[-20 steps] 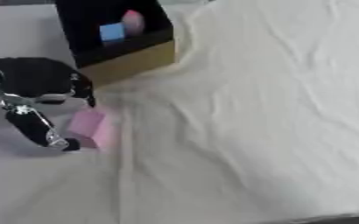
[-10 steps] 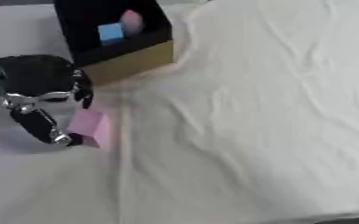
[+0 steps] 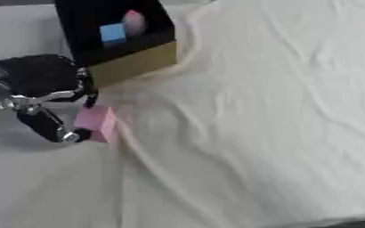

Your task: Pick up objects on the table and place them in the box.

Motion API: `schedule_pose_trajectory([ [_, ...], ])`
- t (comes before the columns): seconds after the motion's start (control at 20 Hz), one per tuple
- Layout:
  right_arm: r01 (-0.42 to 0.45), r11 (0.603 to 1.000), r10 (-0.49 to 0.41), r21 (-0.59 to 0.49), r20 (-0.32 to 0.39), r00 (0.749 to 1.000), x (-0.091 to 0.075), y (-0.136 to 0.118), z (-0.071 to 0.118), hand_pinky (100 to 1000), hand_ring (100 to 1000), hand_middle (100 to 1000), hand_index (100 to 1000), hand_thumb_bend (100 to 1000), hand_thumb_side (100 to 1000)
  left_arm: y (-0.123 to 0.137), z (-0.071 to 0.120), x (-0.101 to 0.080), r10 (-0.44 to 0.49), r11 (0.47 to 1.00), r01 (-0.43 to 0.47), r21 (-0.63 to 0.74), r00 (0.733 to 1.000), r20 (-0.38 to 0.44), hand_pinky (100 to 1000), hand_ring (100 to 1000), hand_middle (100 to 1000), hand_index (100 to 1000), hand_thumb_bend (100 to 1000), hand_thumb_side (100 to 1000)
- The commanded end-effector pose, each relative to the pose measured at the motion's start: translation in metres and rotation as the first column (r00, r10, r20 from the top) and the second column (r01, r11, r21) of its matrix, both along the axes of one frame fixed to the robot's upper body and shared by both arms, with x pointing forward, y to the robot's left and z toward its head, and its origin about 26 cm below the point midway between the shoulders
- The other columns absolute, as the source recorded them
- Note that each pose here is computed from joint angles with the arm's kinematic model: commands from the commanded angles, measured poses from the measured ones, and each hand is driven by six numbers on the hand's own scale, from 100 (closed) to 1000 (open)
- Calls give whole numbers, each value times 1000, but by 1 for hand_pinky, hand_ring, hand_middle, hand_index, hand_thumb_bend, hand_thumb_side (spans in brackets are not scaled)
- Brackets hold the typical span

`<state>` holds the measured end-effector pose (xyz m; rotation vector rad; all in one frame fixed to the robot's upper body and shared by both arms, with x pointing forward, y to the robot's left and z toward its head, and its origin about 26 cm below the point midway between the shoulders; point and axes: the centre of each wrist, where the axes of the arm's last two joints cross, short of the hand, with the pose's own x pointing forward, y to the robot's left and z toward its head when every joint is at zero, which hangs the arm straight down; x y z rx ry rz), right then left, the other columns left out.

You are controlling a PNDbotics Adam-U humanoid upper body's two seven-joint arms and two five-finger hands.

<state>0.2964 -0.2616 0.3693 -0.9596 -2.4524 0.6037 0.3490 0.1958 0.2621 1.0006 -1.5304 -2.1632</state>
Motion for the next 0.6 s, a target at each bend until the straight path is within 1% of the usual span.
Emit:
schedule_pose_trajectory([
  [0.05,16,1000,-16,-3,32,999,-6,-4,9,838,846,783,821,122,853,8,29,-14,5,998,-2,-57,998,56,615,473,330,422,136,369],
  [0.15,19,1000,-19,-3,34,999,-6,-5,9,837,846,783,821,123,851,10,43,-23,5,996,3,-93,996,84,614,472,327,420,116,369],
  [0.2,20,1000,-19,-3,35,999,-6,-5,9,837,846,783,820,123,850,11,51,-28,4,995,7,-104,994,108,613,470,326,418,100,415],
  [0.25,20,1000,-20,-3,36,999,-6,-5,9,837,846,783,820,123,850,12,58,-33,4,993,12,-119,991,130,612,470,326,418,103,367],
  [0.4,18,1000,-18,-6,39,999,-6,-4,10,837,845,783,819,122,848,16,82,-43,17,985,19,-173,979,201,615,469,325,413,100,361],
  [0.5,15,1000,-15,-9,41,999,-6,-4,10,837,846,784,819,122,848,18,98,-42,43,976,13,-218,968,249,612,464,321,407,100,363],
  [0.6,11,1000,-10,-13,41,999,-7,-3,11,837,846,784,819,121,848,19,111,-34,70,966,4,-259,959,276,610,462,319,404,100,365],
])
